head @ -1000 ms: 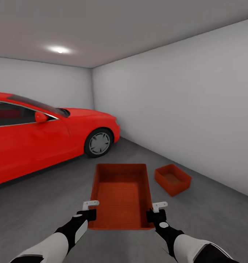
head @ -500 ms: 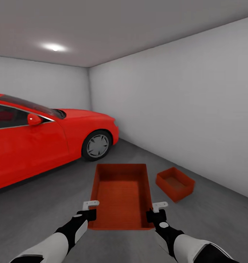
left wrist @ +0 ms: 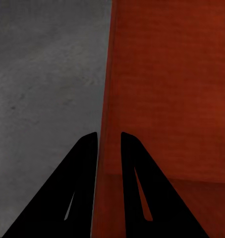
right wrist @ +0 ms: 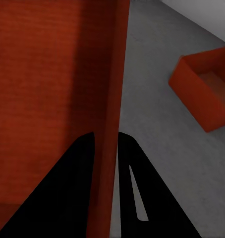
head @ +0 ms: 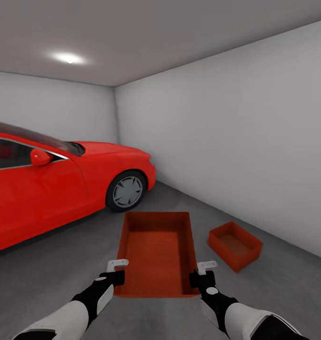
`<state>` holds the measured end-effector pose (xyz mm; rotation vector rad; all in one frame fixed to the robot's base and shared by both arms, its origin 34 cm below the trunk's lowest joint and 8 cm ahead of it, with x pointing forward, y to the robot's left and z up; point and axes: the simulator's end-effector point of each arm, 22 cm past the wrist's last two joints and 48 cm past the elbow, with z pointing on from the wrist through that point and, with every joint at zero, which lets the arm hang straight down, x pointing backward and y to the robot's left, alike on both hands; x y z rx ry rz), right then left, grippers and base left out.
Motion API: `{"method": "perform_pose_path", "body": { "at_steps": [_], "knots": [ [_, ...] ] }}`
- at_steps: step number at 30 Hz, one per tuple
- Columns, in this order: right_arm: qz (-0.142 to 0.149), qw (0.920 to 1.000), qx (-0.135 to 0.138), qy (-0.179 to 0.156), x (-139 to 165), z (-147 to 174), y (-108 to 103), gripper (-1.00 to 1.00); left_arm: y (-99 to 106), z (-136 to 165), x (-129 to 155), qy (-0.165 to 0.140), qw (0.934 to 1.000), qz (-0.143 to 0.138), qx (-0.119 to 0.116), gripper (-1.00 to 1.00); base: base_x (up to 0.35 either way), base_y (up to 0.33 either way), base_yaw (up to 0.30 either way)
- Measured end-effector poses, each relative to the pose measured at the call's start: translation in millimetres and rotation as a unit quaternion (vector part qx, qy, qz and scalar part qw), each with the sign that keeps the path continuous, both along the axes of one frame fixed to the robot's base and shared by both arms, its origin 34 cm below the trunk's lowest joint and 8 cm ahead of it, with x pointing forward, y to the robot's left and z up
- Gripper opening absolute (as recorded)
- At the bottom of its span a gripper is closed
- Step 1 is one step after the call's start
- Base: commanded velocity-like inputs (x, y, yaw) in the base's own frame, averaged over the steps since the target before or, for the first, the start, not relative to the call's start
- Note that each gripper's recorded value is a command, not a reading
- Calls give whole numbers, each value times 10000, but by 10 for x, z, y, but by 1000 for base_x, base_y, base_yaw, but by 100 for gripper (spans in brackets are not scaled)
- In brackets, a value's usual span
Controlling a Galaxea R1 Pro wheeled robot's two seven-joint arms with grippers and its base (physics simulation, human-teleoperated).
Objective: Move the two storage containers from the living room to the garage. In the garage, place one container on the floor and stack the other container on top of it (either order is fine).
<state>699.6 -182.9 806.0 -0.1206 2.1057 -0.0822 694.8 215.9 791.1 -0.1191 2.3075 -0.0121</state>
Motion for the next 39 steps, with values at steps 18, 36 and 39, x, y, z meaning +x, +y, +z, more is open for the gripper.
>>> {"method": "perform_pose_path", "body": {
  "at_steps": [18,36,39],
  "knots": [
    [-2,10000,-1,-7,1,2,-2,-100,-2,2,2,-6,10000,-1,-1,-100,313,124,-176],
    [-2,10000,0,-7,1,2,-2,-100,-2,3,2,-6,10000,-1,-1,-100,313,145,-283],
    [-2,10000,-1,-7,1,2,-2,-100,-2,2,2,-6,10000,-1,-1,-100,313,164,-283]
  ]
}}
